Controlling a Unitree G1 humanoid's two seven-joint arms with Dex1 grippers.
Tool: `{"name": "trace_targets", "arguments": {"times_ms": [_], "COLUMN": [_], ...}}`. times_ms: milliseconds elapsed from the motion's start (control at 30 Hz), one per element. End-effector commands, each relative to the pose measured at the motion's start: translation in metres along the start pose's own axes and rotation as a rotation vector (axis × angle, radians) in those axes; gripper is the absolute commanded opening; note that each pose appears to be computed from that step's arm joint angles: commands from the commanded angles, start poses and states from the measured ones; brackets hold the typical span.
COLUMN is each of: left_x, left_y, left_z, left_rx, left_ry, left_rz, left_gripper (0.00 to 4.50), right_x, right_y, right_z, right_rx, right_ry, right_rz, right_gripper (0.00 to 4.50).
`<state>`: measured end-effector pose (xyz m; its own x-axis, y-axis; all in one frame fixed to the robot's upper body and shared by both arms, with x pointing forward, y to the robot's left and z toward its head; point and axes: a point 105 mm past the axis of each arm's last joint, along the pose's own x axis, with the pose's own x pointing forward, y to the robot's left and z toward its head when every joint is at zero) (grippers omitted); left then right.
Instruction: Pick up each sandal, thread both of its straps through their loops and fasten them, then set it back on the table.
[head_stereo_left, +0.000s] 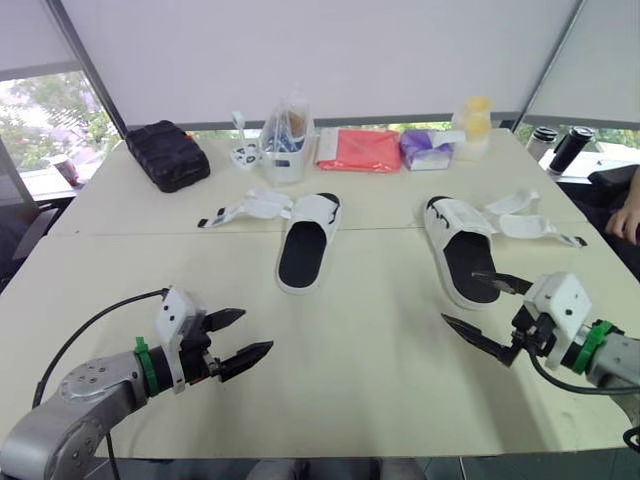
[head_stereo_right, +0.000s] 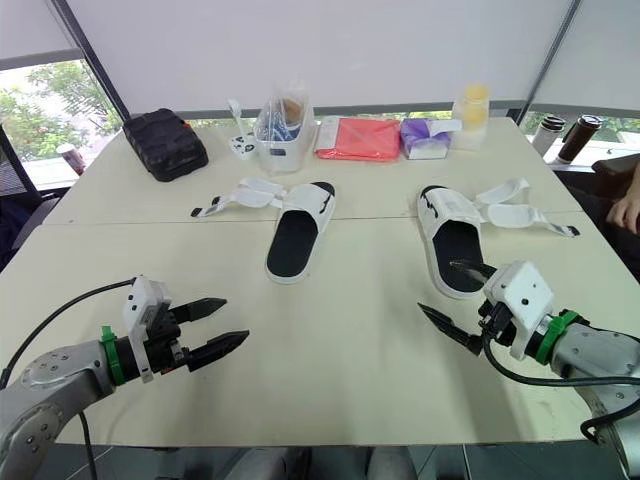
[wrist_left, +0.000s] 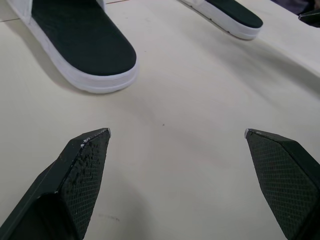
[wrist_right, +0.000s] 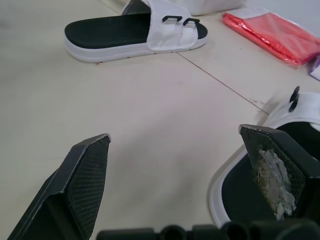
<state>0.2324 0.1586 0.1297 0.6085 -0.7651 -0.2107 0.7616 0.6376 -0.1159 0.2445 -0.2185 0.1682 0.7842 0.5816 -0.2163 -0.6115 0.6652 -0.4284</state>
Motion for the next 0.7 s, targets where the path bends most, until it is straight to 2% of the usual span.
{"name": "trace_targets", "arguments": {"times_ms": [33, 133, 700], "left_x": [-0.003, -0.001, 0.010], "left_y": [-0.003, 0.002, 0.003], "left_z": [0.009, 0.011, 0.019], "left_rx": [0.014, 0.076, 0.046], "left_ry": [-0.012, -0.014, -0.056], "left_rz": [-0.026, 0.006, -0.009], "left_gripper": [4.50, 4.50, 4.50], "right_x": [0.004, 0.009, 0.015], "right_y": [0.001, 0.002, -0.016], "right_z": [0.007, 0.008, 0.008], "right_rx": [-0.020, -0.010, -0.073], "right_ry": [-0.044, -0.053, -0.018], "right_rz": [-0.018, -0.042, -0.221], "right_gripper": [4.47, 4.47, 4.47]}}
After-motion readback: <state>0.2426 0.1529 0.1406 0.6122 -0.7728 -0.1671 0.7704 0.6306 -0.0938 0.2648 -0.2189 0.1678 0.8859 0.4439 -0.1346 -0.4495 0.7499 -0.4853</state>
